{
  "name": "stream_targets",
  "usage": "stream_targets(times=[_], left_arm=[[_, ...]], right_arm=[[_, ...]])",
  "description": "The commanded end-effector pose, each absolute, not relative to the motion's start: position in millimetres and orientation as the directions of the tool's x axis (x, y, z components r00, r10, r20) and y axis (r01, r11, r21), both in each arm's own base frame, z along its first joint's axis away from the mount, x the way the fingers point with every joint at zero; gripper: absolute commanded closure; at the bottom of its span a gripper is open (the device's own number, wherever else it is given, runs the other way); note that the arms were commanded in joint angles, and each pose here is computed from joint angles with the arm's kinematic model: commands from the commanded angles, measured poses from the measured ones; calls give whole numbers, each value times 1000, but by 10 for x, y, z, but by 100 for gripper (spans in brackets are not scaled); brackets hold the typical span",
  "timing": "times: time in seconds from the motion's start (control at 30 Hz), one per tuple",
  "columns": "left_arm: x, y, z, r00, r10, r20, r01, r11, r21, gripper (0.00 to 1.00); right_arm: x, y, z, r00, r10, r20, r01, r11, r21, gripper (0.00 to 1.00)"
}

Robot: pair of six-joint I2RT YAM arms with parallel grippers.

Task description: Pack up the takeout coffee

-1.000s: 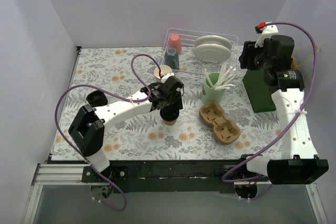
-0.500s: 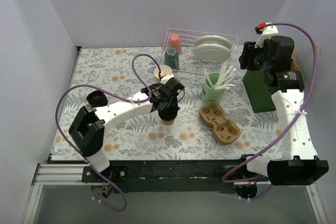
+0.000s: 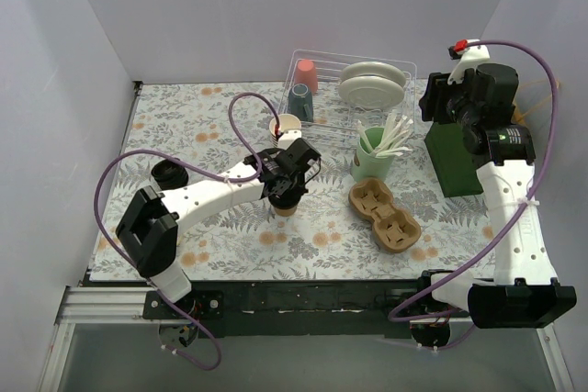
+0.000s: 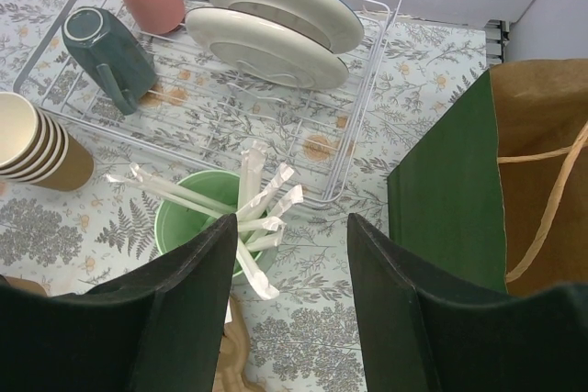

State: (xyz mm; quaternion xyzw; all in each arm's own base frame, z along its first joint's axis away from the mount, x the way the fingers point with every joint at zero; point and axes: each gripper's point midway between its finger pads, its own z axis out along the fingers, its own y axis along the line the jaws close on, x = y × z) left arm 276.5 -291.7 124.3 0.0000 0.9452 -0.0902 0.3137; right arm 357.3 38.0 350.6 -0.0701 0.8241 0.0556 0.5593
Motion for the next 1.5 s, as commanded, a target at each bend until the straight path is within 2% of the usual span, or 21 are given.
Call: stream_targets(times=[0.0,0.23,0.43,0.67,1.0,1.13,1.27,1.37,1.47], left_arm=[[2771,-2574,1407,-765,-61,-642,28,991,-129,100],[3152,-2059,1559,-698,-114,-707,-17,990,-142,100],[3668,-1535,1569,-670,-178,-721,-95,983,-154,100],[4267,-1402,1568,-674,-200,-711,-118,979,-164,100],[4547,-1234,1314,-702,-208,-682,-158,978,-135,100],[4583,-1232,1434,-688,-211,-694,-158,977,-141,80],[4594,-1256,1645,-663,-216,-717,-144,976,-162,43],[4587,-1305,1881,-645,-218,-733,-112,975,-191,28],[4533,-1348,2198,-616,-225,-755,-71,970,-231,19]], right_arm=[[3545,392,3672,-300,-68,-951,-195,981,-9,41],[3534,404,3673,-301,-65,-952,-200,980,-4,41],[3524,400,3678,-298,-65,-952,-198,980,-5,41],[3532,391,3668,-306,-70,-950,-195,981,-9,41],[3547,393,3660,-308,-67,-949,-194,981,-6,41],[3553,394,3650,-308,-65,-949,-194,981,-5,41],[3562,410,3615,-316,-67,-946,-203,979,-2,41],[3561,396,3614,-318,-69,-946,-196,981,-5,41],[3591,342,3669,-317,-74,-946,-169,985,-20,41]])
